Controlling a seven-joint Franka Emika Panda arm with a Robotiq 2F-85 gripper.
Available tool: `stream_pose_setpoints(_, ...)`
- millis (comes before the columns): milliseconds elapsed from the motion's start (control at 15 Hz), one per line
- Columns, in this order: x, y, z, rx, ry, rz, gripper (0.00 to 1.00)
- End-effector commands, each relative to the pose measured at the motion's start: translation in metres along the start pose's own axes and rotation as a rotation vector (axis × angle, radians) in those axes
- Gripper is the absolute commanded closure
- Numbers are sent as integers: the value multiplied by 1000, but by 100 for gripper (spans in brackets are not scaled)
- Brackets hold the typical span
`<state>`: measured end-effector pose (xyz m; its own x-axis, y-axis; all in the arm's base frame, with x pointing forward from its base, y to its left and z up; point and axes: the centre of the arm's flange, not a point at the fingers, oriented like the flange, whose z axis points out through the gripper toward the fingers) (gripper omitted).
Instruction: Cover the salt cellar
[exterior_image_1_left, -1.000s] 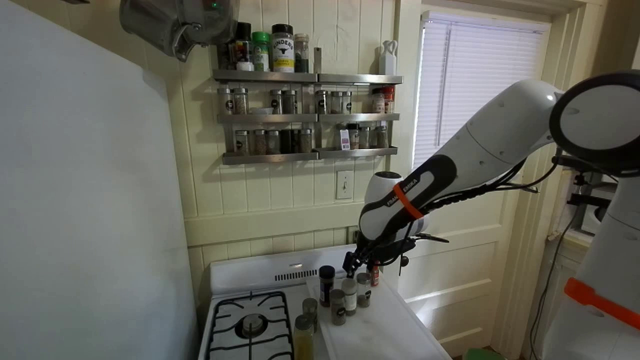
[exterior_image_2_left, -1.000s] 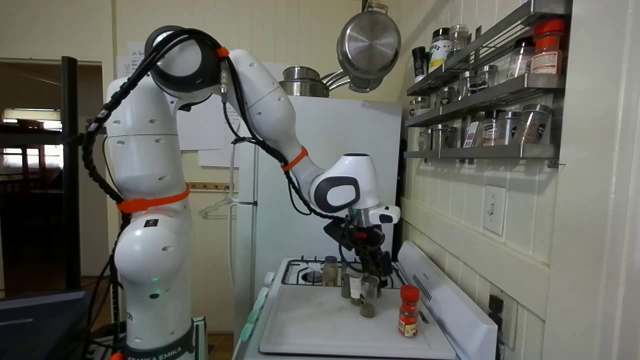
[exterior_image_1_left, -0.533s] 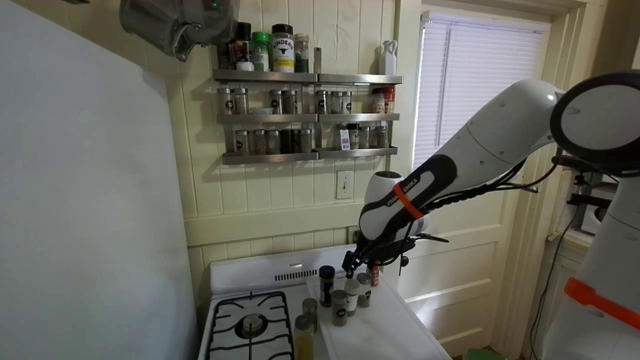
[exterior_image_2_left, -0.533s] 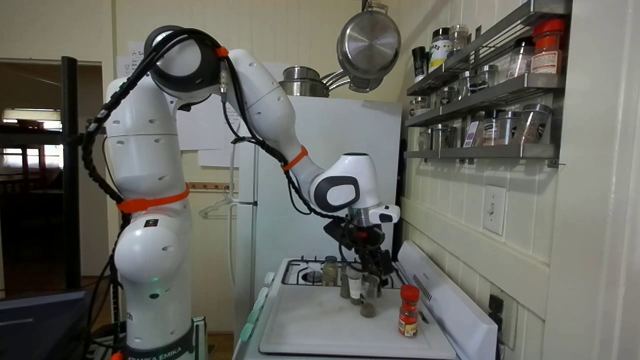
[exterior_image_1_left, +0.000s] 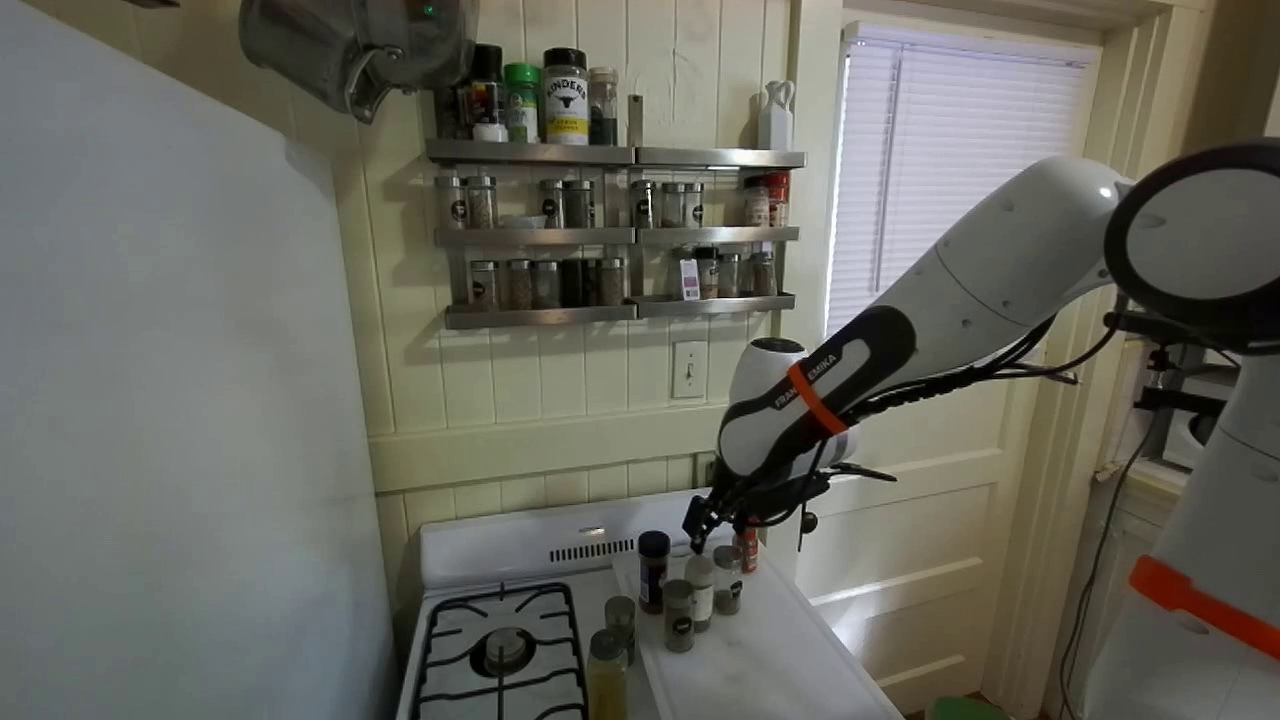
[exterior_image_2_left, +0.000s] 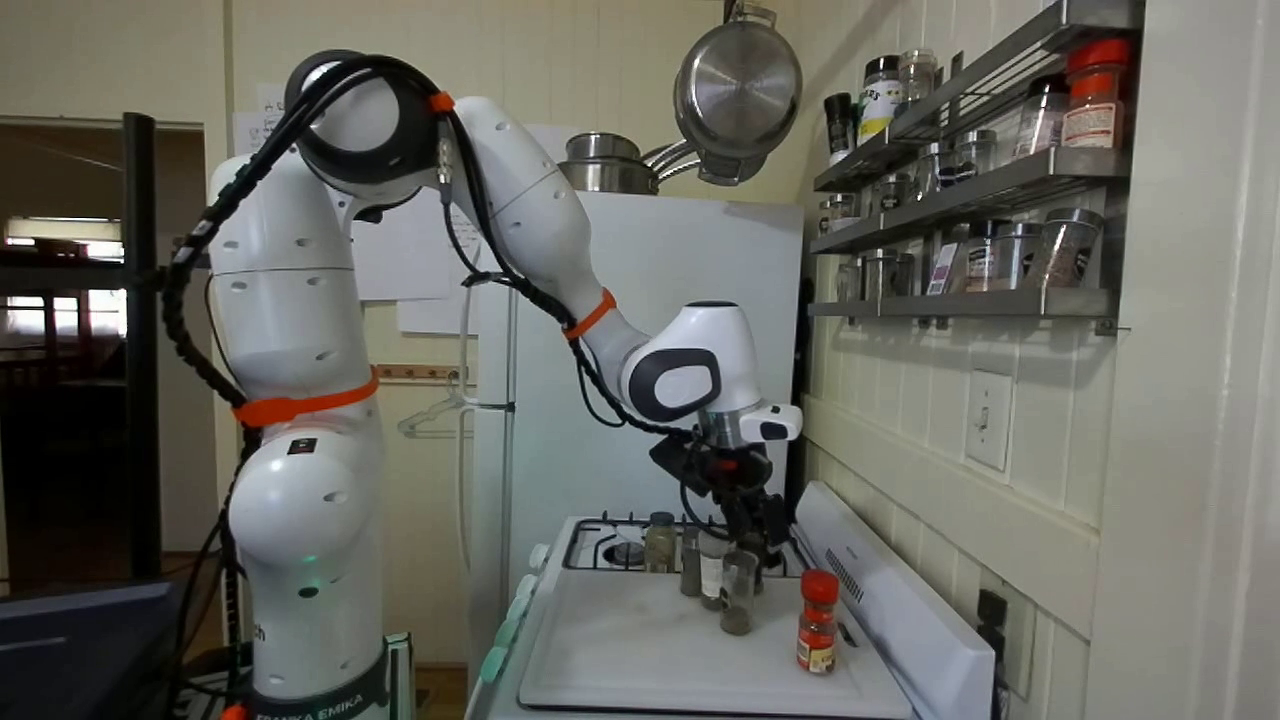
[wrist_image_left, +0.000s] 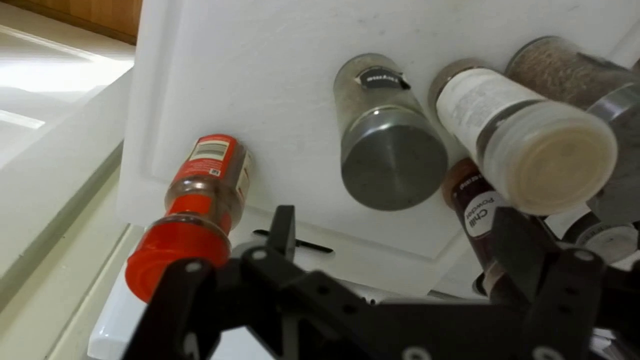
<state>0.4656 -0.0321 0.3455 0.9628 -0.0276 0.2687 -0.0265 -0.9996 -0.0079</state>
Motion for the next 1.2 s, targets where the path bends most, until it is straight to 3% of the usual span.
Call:
stream_pose_setpoints(0, 1, -1, -12, -10, 35, 5, 0)
stream_pose_setpoints(333, 0, -2, -28, 0, 33, 3, 0)
stream_pose_setpoints(1133, -18, -5, -48, 10, -65, -7, 0)
